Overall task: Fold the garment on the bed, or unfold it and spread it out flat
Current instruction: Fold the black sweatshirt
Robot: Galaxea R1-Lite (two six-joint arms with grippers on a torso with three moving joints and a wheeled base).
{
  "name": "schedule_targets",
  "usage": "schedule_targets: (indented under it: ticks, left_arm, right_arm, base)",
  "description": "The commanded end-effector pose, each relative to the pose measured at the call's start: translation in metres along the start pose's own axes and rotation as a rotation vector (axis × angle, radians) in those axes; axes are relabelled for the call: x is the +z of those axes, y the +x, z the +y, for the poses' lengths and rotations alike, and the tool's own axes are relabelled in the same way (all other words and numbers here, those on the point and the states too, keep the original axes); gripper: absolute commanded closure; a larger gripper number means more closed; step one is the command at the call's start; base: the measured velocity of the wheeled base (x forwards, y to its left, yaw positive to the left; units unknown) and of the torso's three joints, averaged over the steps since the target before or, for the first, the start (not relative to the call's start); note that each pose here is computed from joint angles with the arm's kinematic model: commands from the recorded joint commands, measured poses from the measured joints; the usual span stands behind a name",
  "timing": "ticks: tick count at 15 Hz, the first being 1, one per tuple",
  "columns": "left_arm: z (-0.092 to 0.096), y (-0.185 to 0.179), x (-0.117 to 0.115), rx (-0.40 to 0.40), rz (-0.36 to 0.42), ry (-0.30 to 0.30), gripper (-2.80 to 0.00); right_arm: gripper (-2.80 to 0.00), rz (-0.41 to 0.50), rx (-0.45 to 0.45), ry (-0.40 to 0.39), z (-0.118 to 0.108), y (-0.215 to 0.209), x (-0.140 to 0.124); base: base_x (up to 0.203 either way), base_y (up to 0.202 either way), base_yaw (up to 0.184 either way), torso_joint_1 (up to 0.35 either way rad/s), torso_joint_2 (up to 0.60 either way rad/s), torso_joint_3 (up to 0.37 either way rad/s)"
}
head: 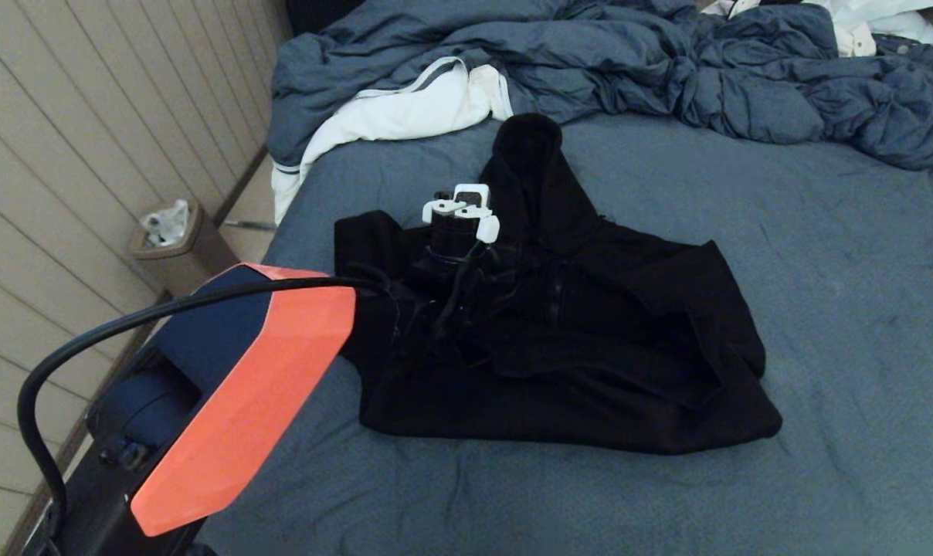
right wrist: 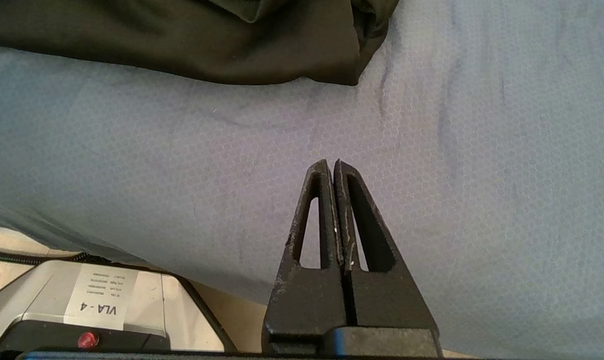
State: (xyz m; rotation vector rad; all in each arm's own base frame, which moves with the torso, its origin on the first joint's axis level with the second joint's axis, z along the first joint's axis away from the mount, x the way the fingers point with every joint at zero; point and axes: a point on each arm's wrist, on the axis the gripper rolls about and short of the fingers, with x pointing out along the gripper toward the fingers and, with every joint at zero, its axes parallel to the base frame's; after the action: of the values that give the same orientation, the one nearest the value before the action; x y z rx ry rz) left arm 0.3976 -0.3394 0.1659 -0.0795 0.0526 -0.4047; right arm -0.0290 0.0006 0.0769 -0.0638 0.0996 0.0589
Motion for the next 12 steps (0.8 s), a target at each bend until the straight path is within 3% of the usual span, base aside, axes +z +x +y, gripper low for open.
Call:
schedule_targets:
  ticks: [1,6,11,12]
  left_arm:
    - [0.002,0.002,-0.005,0.006,0.006,0.014,-2.8]
    - [0.019,0.013,-0.02,0.035,0.033,0.083,-2.8]
    - [0.033,0.015,-0.01,0.045,0.011,0.082,-2.8]
    - [0.033,0.015,-0.01,0.045,0.01,0.082,0.0]
  right_arm:
    - [0.0,0.001,0.001,-0.001,0.0,0.0,0.0]
    - [0.0,0.002,0.001,-0.001,0.0,0.0,0.0]
    - [0.0,0.001,0.001,-0.001,0.0,0.0,0.0]
    - [0.0,0.001,0.001,-0.001,0.0,0.0,0.0]
  base:
    - [0.0,0.0,0.0,0.0,0.0,0.0]
    - [0.0,0.0,0.0,0.0,0.0,0.0]
    - [0.0,0.0,0.0,0.0,0.0,0.0]
    - [0.0,0.0,0.0,0.0,0.0,0.0]
